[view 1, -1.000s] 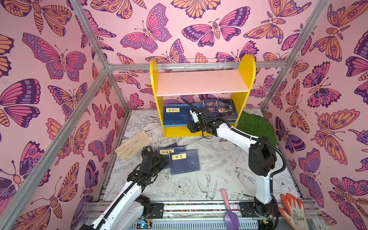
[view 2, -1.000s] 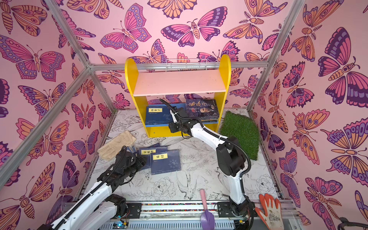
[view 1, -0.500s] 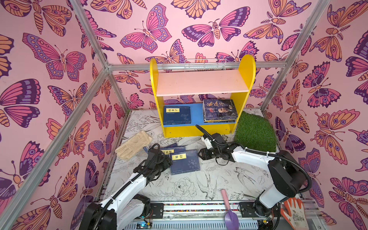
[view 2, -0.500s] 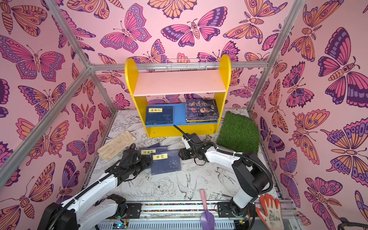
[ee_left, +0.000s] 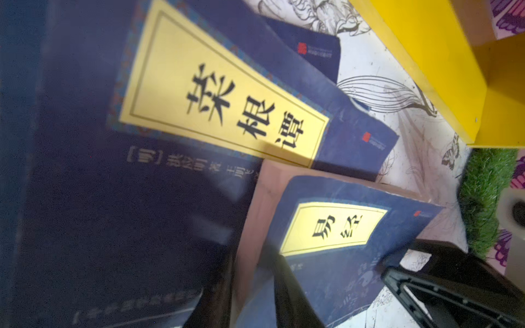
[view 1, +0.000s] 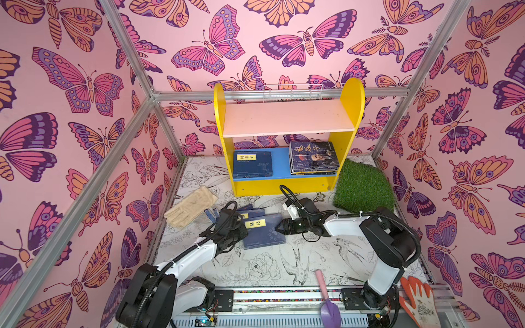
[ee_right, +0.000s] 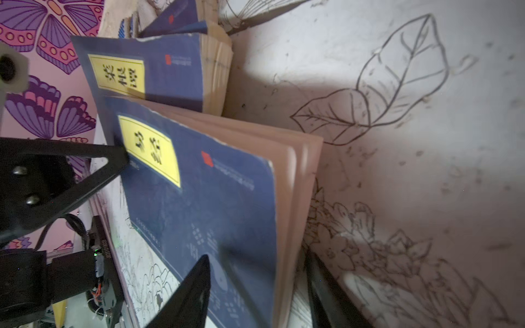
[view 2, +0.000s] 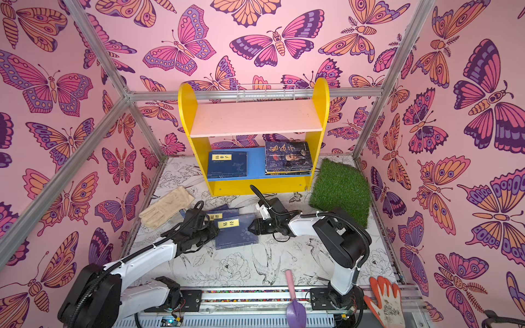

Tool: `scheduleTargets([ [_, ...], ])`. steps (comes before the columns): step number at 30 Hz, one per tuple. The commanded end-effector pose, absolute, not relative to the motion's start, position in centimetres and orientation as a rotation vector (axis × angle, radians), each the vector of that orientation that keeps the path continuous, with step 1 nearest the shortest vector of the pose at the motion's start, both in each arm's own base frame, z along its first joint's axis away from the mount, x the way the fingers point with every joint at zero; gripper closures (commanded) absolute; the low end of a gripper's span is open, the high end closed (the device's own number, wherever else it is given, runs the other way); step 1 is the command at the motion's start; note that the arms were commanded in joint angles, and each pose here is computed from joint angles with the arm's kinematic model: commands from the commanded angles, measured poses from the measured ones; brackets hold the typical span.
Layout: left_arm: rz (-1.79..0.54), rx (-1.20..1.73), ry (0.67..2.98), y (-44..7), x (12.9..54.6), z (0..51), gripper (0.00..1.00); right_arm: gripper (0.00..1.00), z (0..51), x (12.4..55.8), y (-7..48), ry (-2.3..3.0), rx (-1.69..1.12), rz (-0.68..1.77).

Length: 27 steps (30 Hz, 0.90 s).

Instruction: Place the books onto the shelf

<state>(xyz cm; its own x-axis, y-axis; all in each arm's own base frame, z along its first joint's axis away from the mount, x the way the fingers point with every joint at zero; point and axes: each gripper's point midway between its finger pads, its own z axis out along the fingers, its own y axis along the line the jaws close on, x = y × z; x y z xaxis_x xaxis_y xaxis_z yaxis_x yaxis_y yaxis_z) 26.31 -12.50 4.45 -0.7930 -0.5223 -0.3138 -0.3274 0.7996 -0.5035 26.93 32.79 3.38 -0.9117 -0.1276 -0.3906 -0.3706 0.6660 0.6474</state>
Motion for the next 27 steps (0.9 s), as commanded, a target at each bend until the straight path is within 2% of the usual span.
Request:
scheduleTargets([
  [1, -0.433, -0.719, 2.68, -10.7, 23.5, 0.5, 0.85, 0.47, 4.0, 26.2, 33.6, 2.547, -0.414, 1.201],
  [7, -0.364, -0.791, 2.715, -9.9, 22.7, -1.1, 0.98, 0.52, 7.6, 26.2, 34.7, 2.435, -0.465, 1.304],
  [9, -0.362, -0.803, 2.712, -9.9, 22.7, -1.1, 0.99, 0.59, 8.7, 26.2, 34.8, 2.405, -0.472, 1.323],
  [11, -0.37, -0.804, 2.703, -9.9, 22.9, -0.9, 0.99, 0.72, 9.7, 26.5, 34.9, 2.381, -0.466, 1.333],
  [12, -0.38, -0.797, 2.695, -10.0, 23.0, -0.6, 0.95, 0.81, 10.3, 26.7, 35.0, 2.368, -0.46, 1.336],
  [14, -0.407, -0.789, 2.676, -10.2, 23.5, 0.0, 0.82, 0.94, 11.2, 27.0, 34.9, 2.343, -0.442, 1.34],
  [16, -0.51, -0.785, 2.609, -10.7, 24.4, 2.2, 0.62, 1.0, 12.1, 27.5, 34.5, 2.324, -0.409, 1.358],
  [18, -0.61, -0.793, 2.542, -10.9, 25.1, 4.2, 0.48, 1.0, 12.9, 28.0, 33.9, 2.289, -0.37, 1.397],
  [21, -0.771, -0.754, 2.41, -11.4, 26.3, 8.2, 0.32, 1.0, 14.5, 28.6, 32.7, 2.225, -0.313, 1.479],
  [24, -0.895, -0.683, 2.322, -12.3, 26.9, 11.5, 0.19, 1.0, 17.2, 28.8, 32.2, 2.135, -0.304, 1.56],
  [27, -0.972, -0.609, 2.324, -13.5, 27.0, 12.8, 0.11, 1.0, 18.9, 28.6, 32.3, 2.09, -0.321, 1.604],
])
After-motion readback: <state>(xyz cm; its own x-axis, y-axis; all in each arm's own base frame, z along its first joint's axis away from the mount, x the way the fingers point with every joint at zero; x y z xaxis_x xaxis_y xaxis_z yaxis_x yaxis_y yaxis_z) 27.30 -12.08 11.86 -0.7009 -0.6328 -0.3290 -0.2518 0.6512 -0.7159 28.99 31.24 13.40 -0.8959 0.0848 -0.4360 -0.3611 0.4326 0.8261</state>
